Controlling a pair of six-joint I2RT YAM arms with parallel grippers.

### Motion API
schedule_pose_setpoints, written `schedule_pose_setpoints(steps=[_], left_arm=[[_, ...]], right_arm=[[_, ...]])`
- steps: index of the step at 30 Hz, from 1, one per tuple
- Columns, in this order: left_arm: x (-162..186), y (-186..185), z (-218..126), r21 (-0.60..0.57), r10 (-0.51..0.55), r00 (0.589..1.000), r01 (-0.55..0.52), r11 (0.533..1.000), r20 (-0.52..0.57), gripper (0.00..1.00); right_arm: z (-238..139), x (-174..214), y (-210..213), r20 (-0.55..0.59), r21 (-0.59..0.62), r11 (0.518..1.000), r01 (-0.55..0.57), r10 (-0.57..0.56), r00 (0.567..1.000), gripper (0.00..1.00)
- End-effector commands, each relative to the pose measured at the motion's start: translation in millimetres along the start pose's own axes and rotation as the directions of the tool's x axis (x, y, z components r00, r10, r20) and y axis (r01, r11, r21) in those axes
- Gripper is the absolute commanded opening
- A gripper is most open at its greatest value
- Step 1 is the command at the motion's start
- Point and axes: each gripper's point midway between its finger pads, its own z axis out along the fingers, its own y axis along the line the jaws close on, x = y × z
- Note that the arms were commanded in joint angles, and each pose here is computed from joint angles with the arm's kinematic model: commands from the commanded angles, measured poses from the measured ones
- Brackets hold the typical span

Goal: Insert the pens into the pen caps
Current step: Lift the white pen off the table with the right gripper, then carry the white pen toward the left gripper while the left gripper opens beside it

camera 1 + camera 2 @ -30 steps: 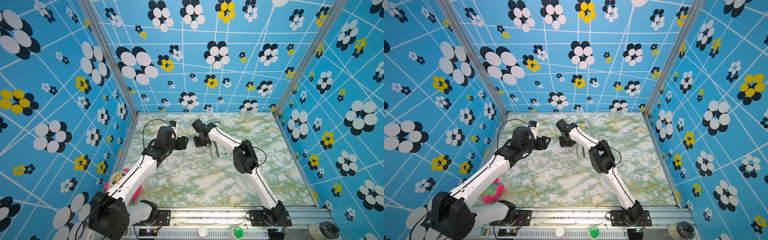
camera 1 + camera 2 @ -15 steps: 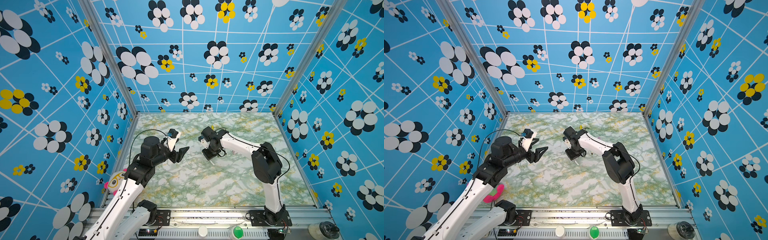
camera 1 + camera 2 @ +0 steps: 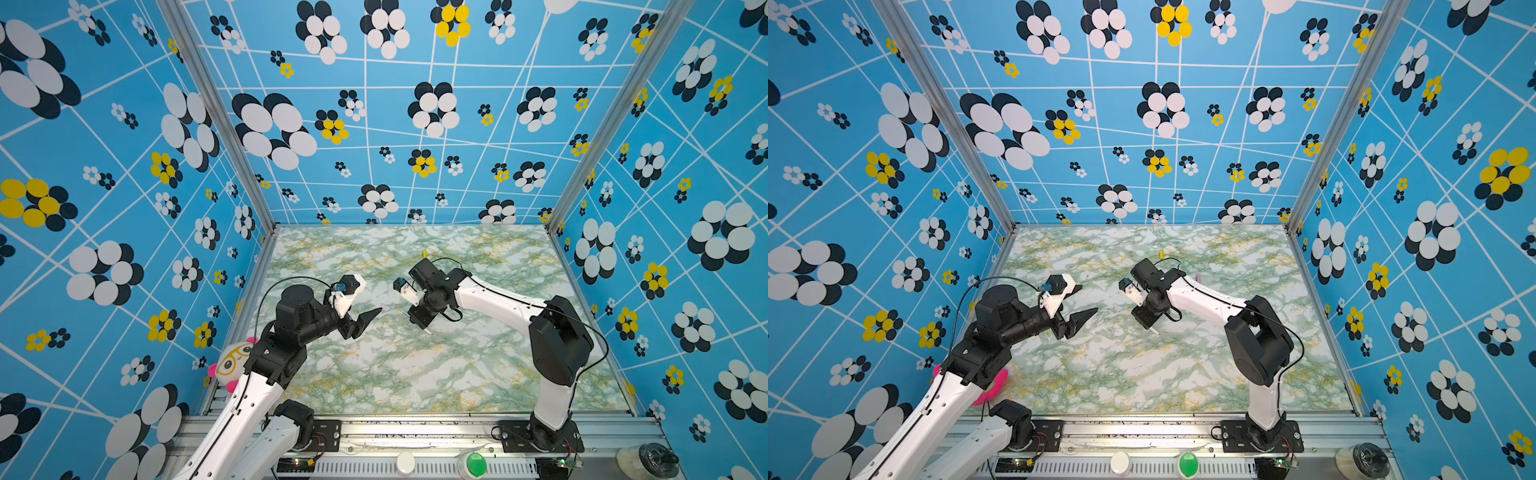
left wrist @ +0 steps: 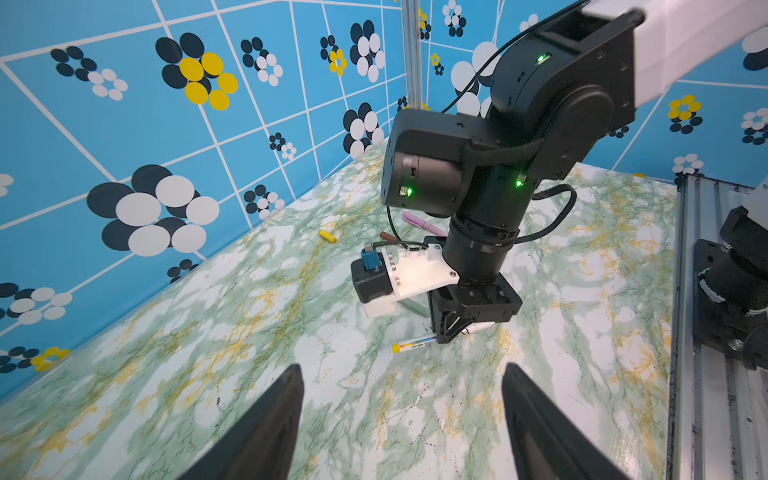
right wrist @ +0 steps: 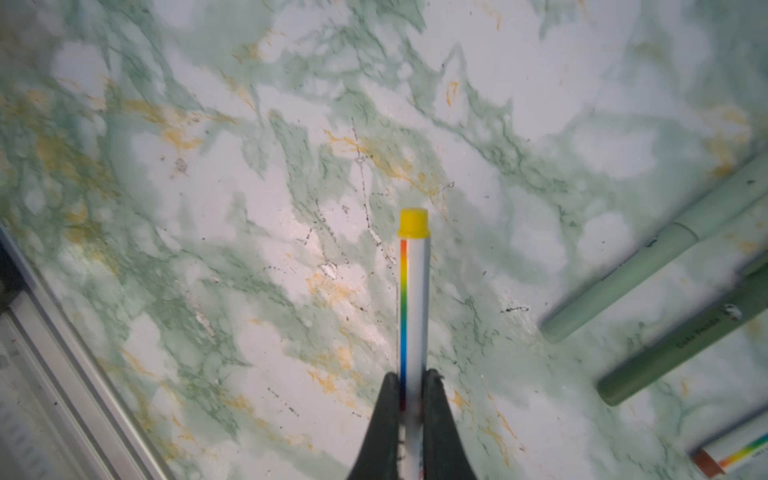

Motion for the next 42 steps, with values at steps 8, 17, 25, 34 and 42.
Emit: schedule_pose_setpoints(steps=[8, 17, 25, 34, 42], left_arm=[[-12.6, 20.9, 8.1, -0.062, -0.349, 0.933, 0.355, 0.933, 0.085, 0.87], [14.3, 20.8, 37.0, -0.010, -0.779, 0.607, 0.788, 0.616, -0.156, 0.86], [28.1, 35.2, 49.5, -0.022, -0.933, 0.283, 0.955, 0.295, -0.221, 0.80], [43.2, 30.1, 55.7, -0.101, -0.941, 0.140, 0.979, 0.178, -0.308, 0.80], [55.4, 21.2, 59.5, -0.119, -0.929, 0.078, 0.985, 0.129, -0.361, 0.76]], right_arm=[[-67.4, -32.1, 5.9, 0.268, 0.023, 0.998, 0.052, -0.056, 0.962, 0.00], [-98.7, -46.3, -17.1, 0.491, 0.325, 0.934, 0.151, -0.303, 0.817, 0.00], [-106.8, -44.4, -13.5, 0.479, 0.593, 0.742, 0.313, -0.637, 0.603, 0.00], [-84.0, -40.6, 0.8, 0.131, 0.781, 0.354, 0.515, -0.898, 0.420, 0.00], [-81.2, -43.8, 21.2, -0.053, 0.818, 0.114, 0.564, -0.961, 0.271, 0.00]])
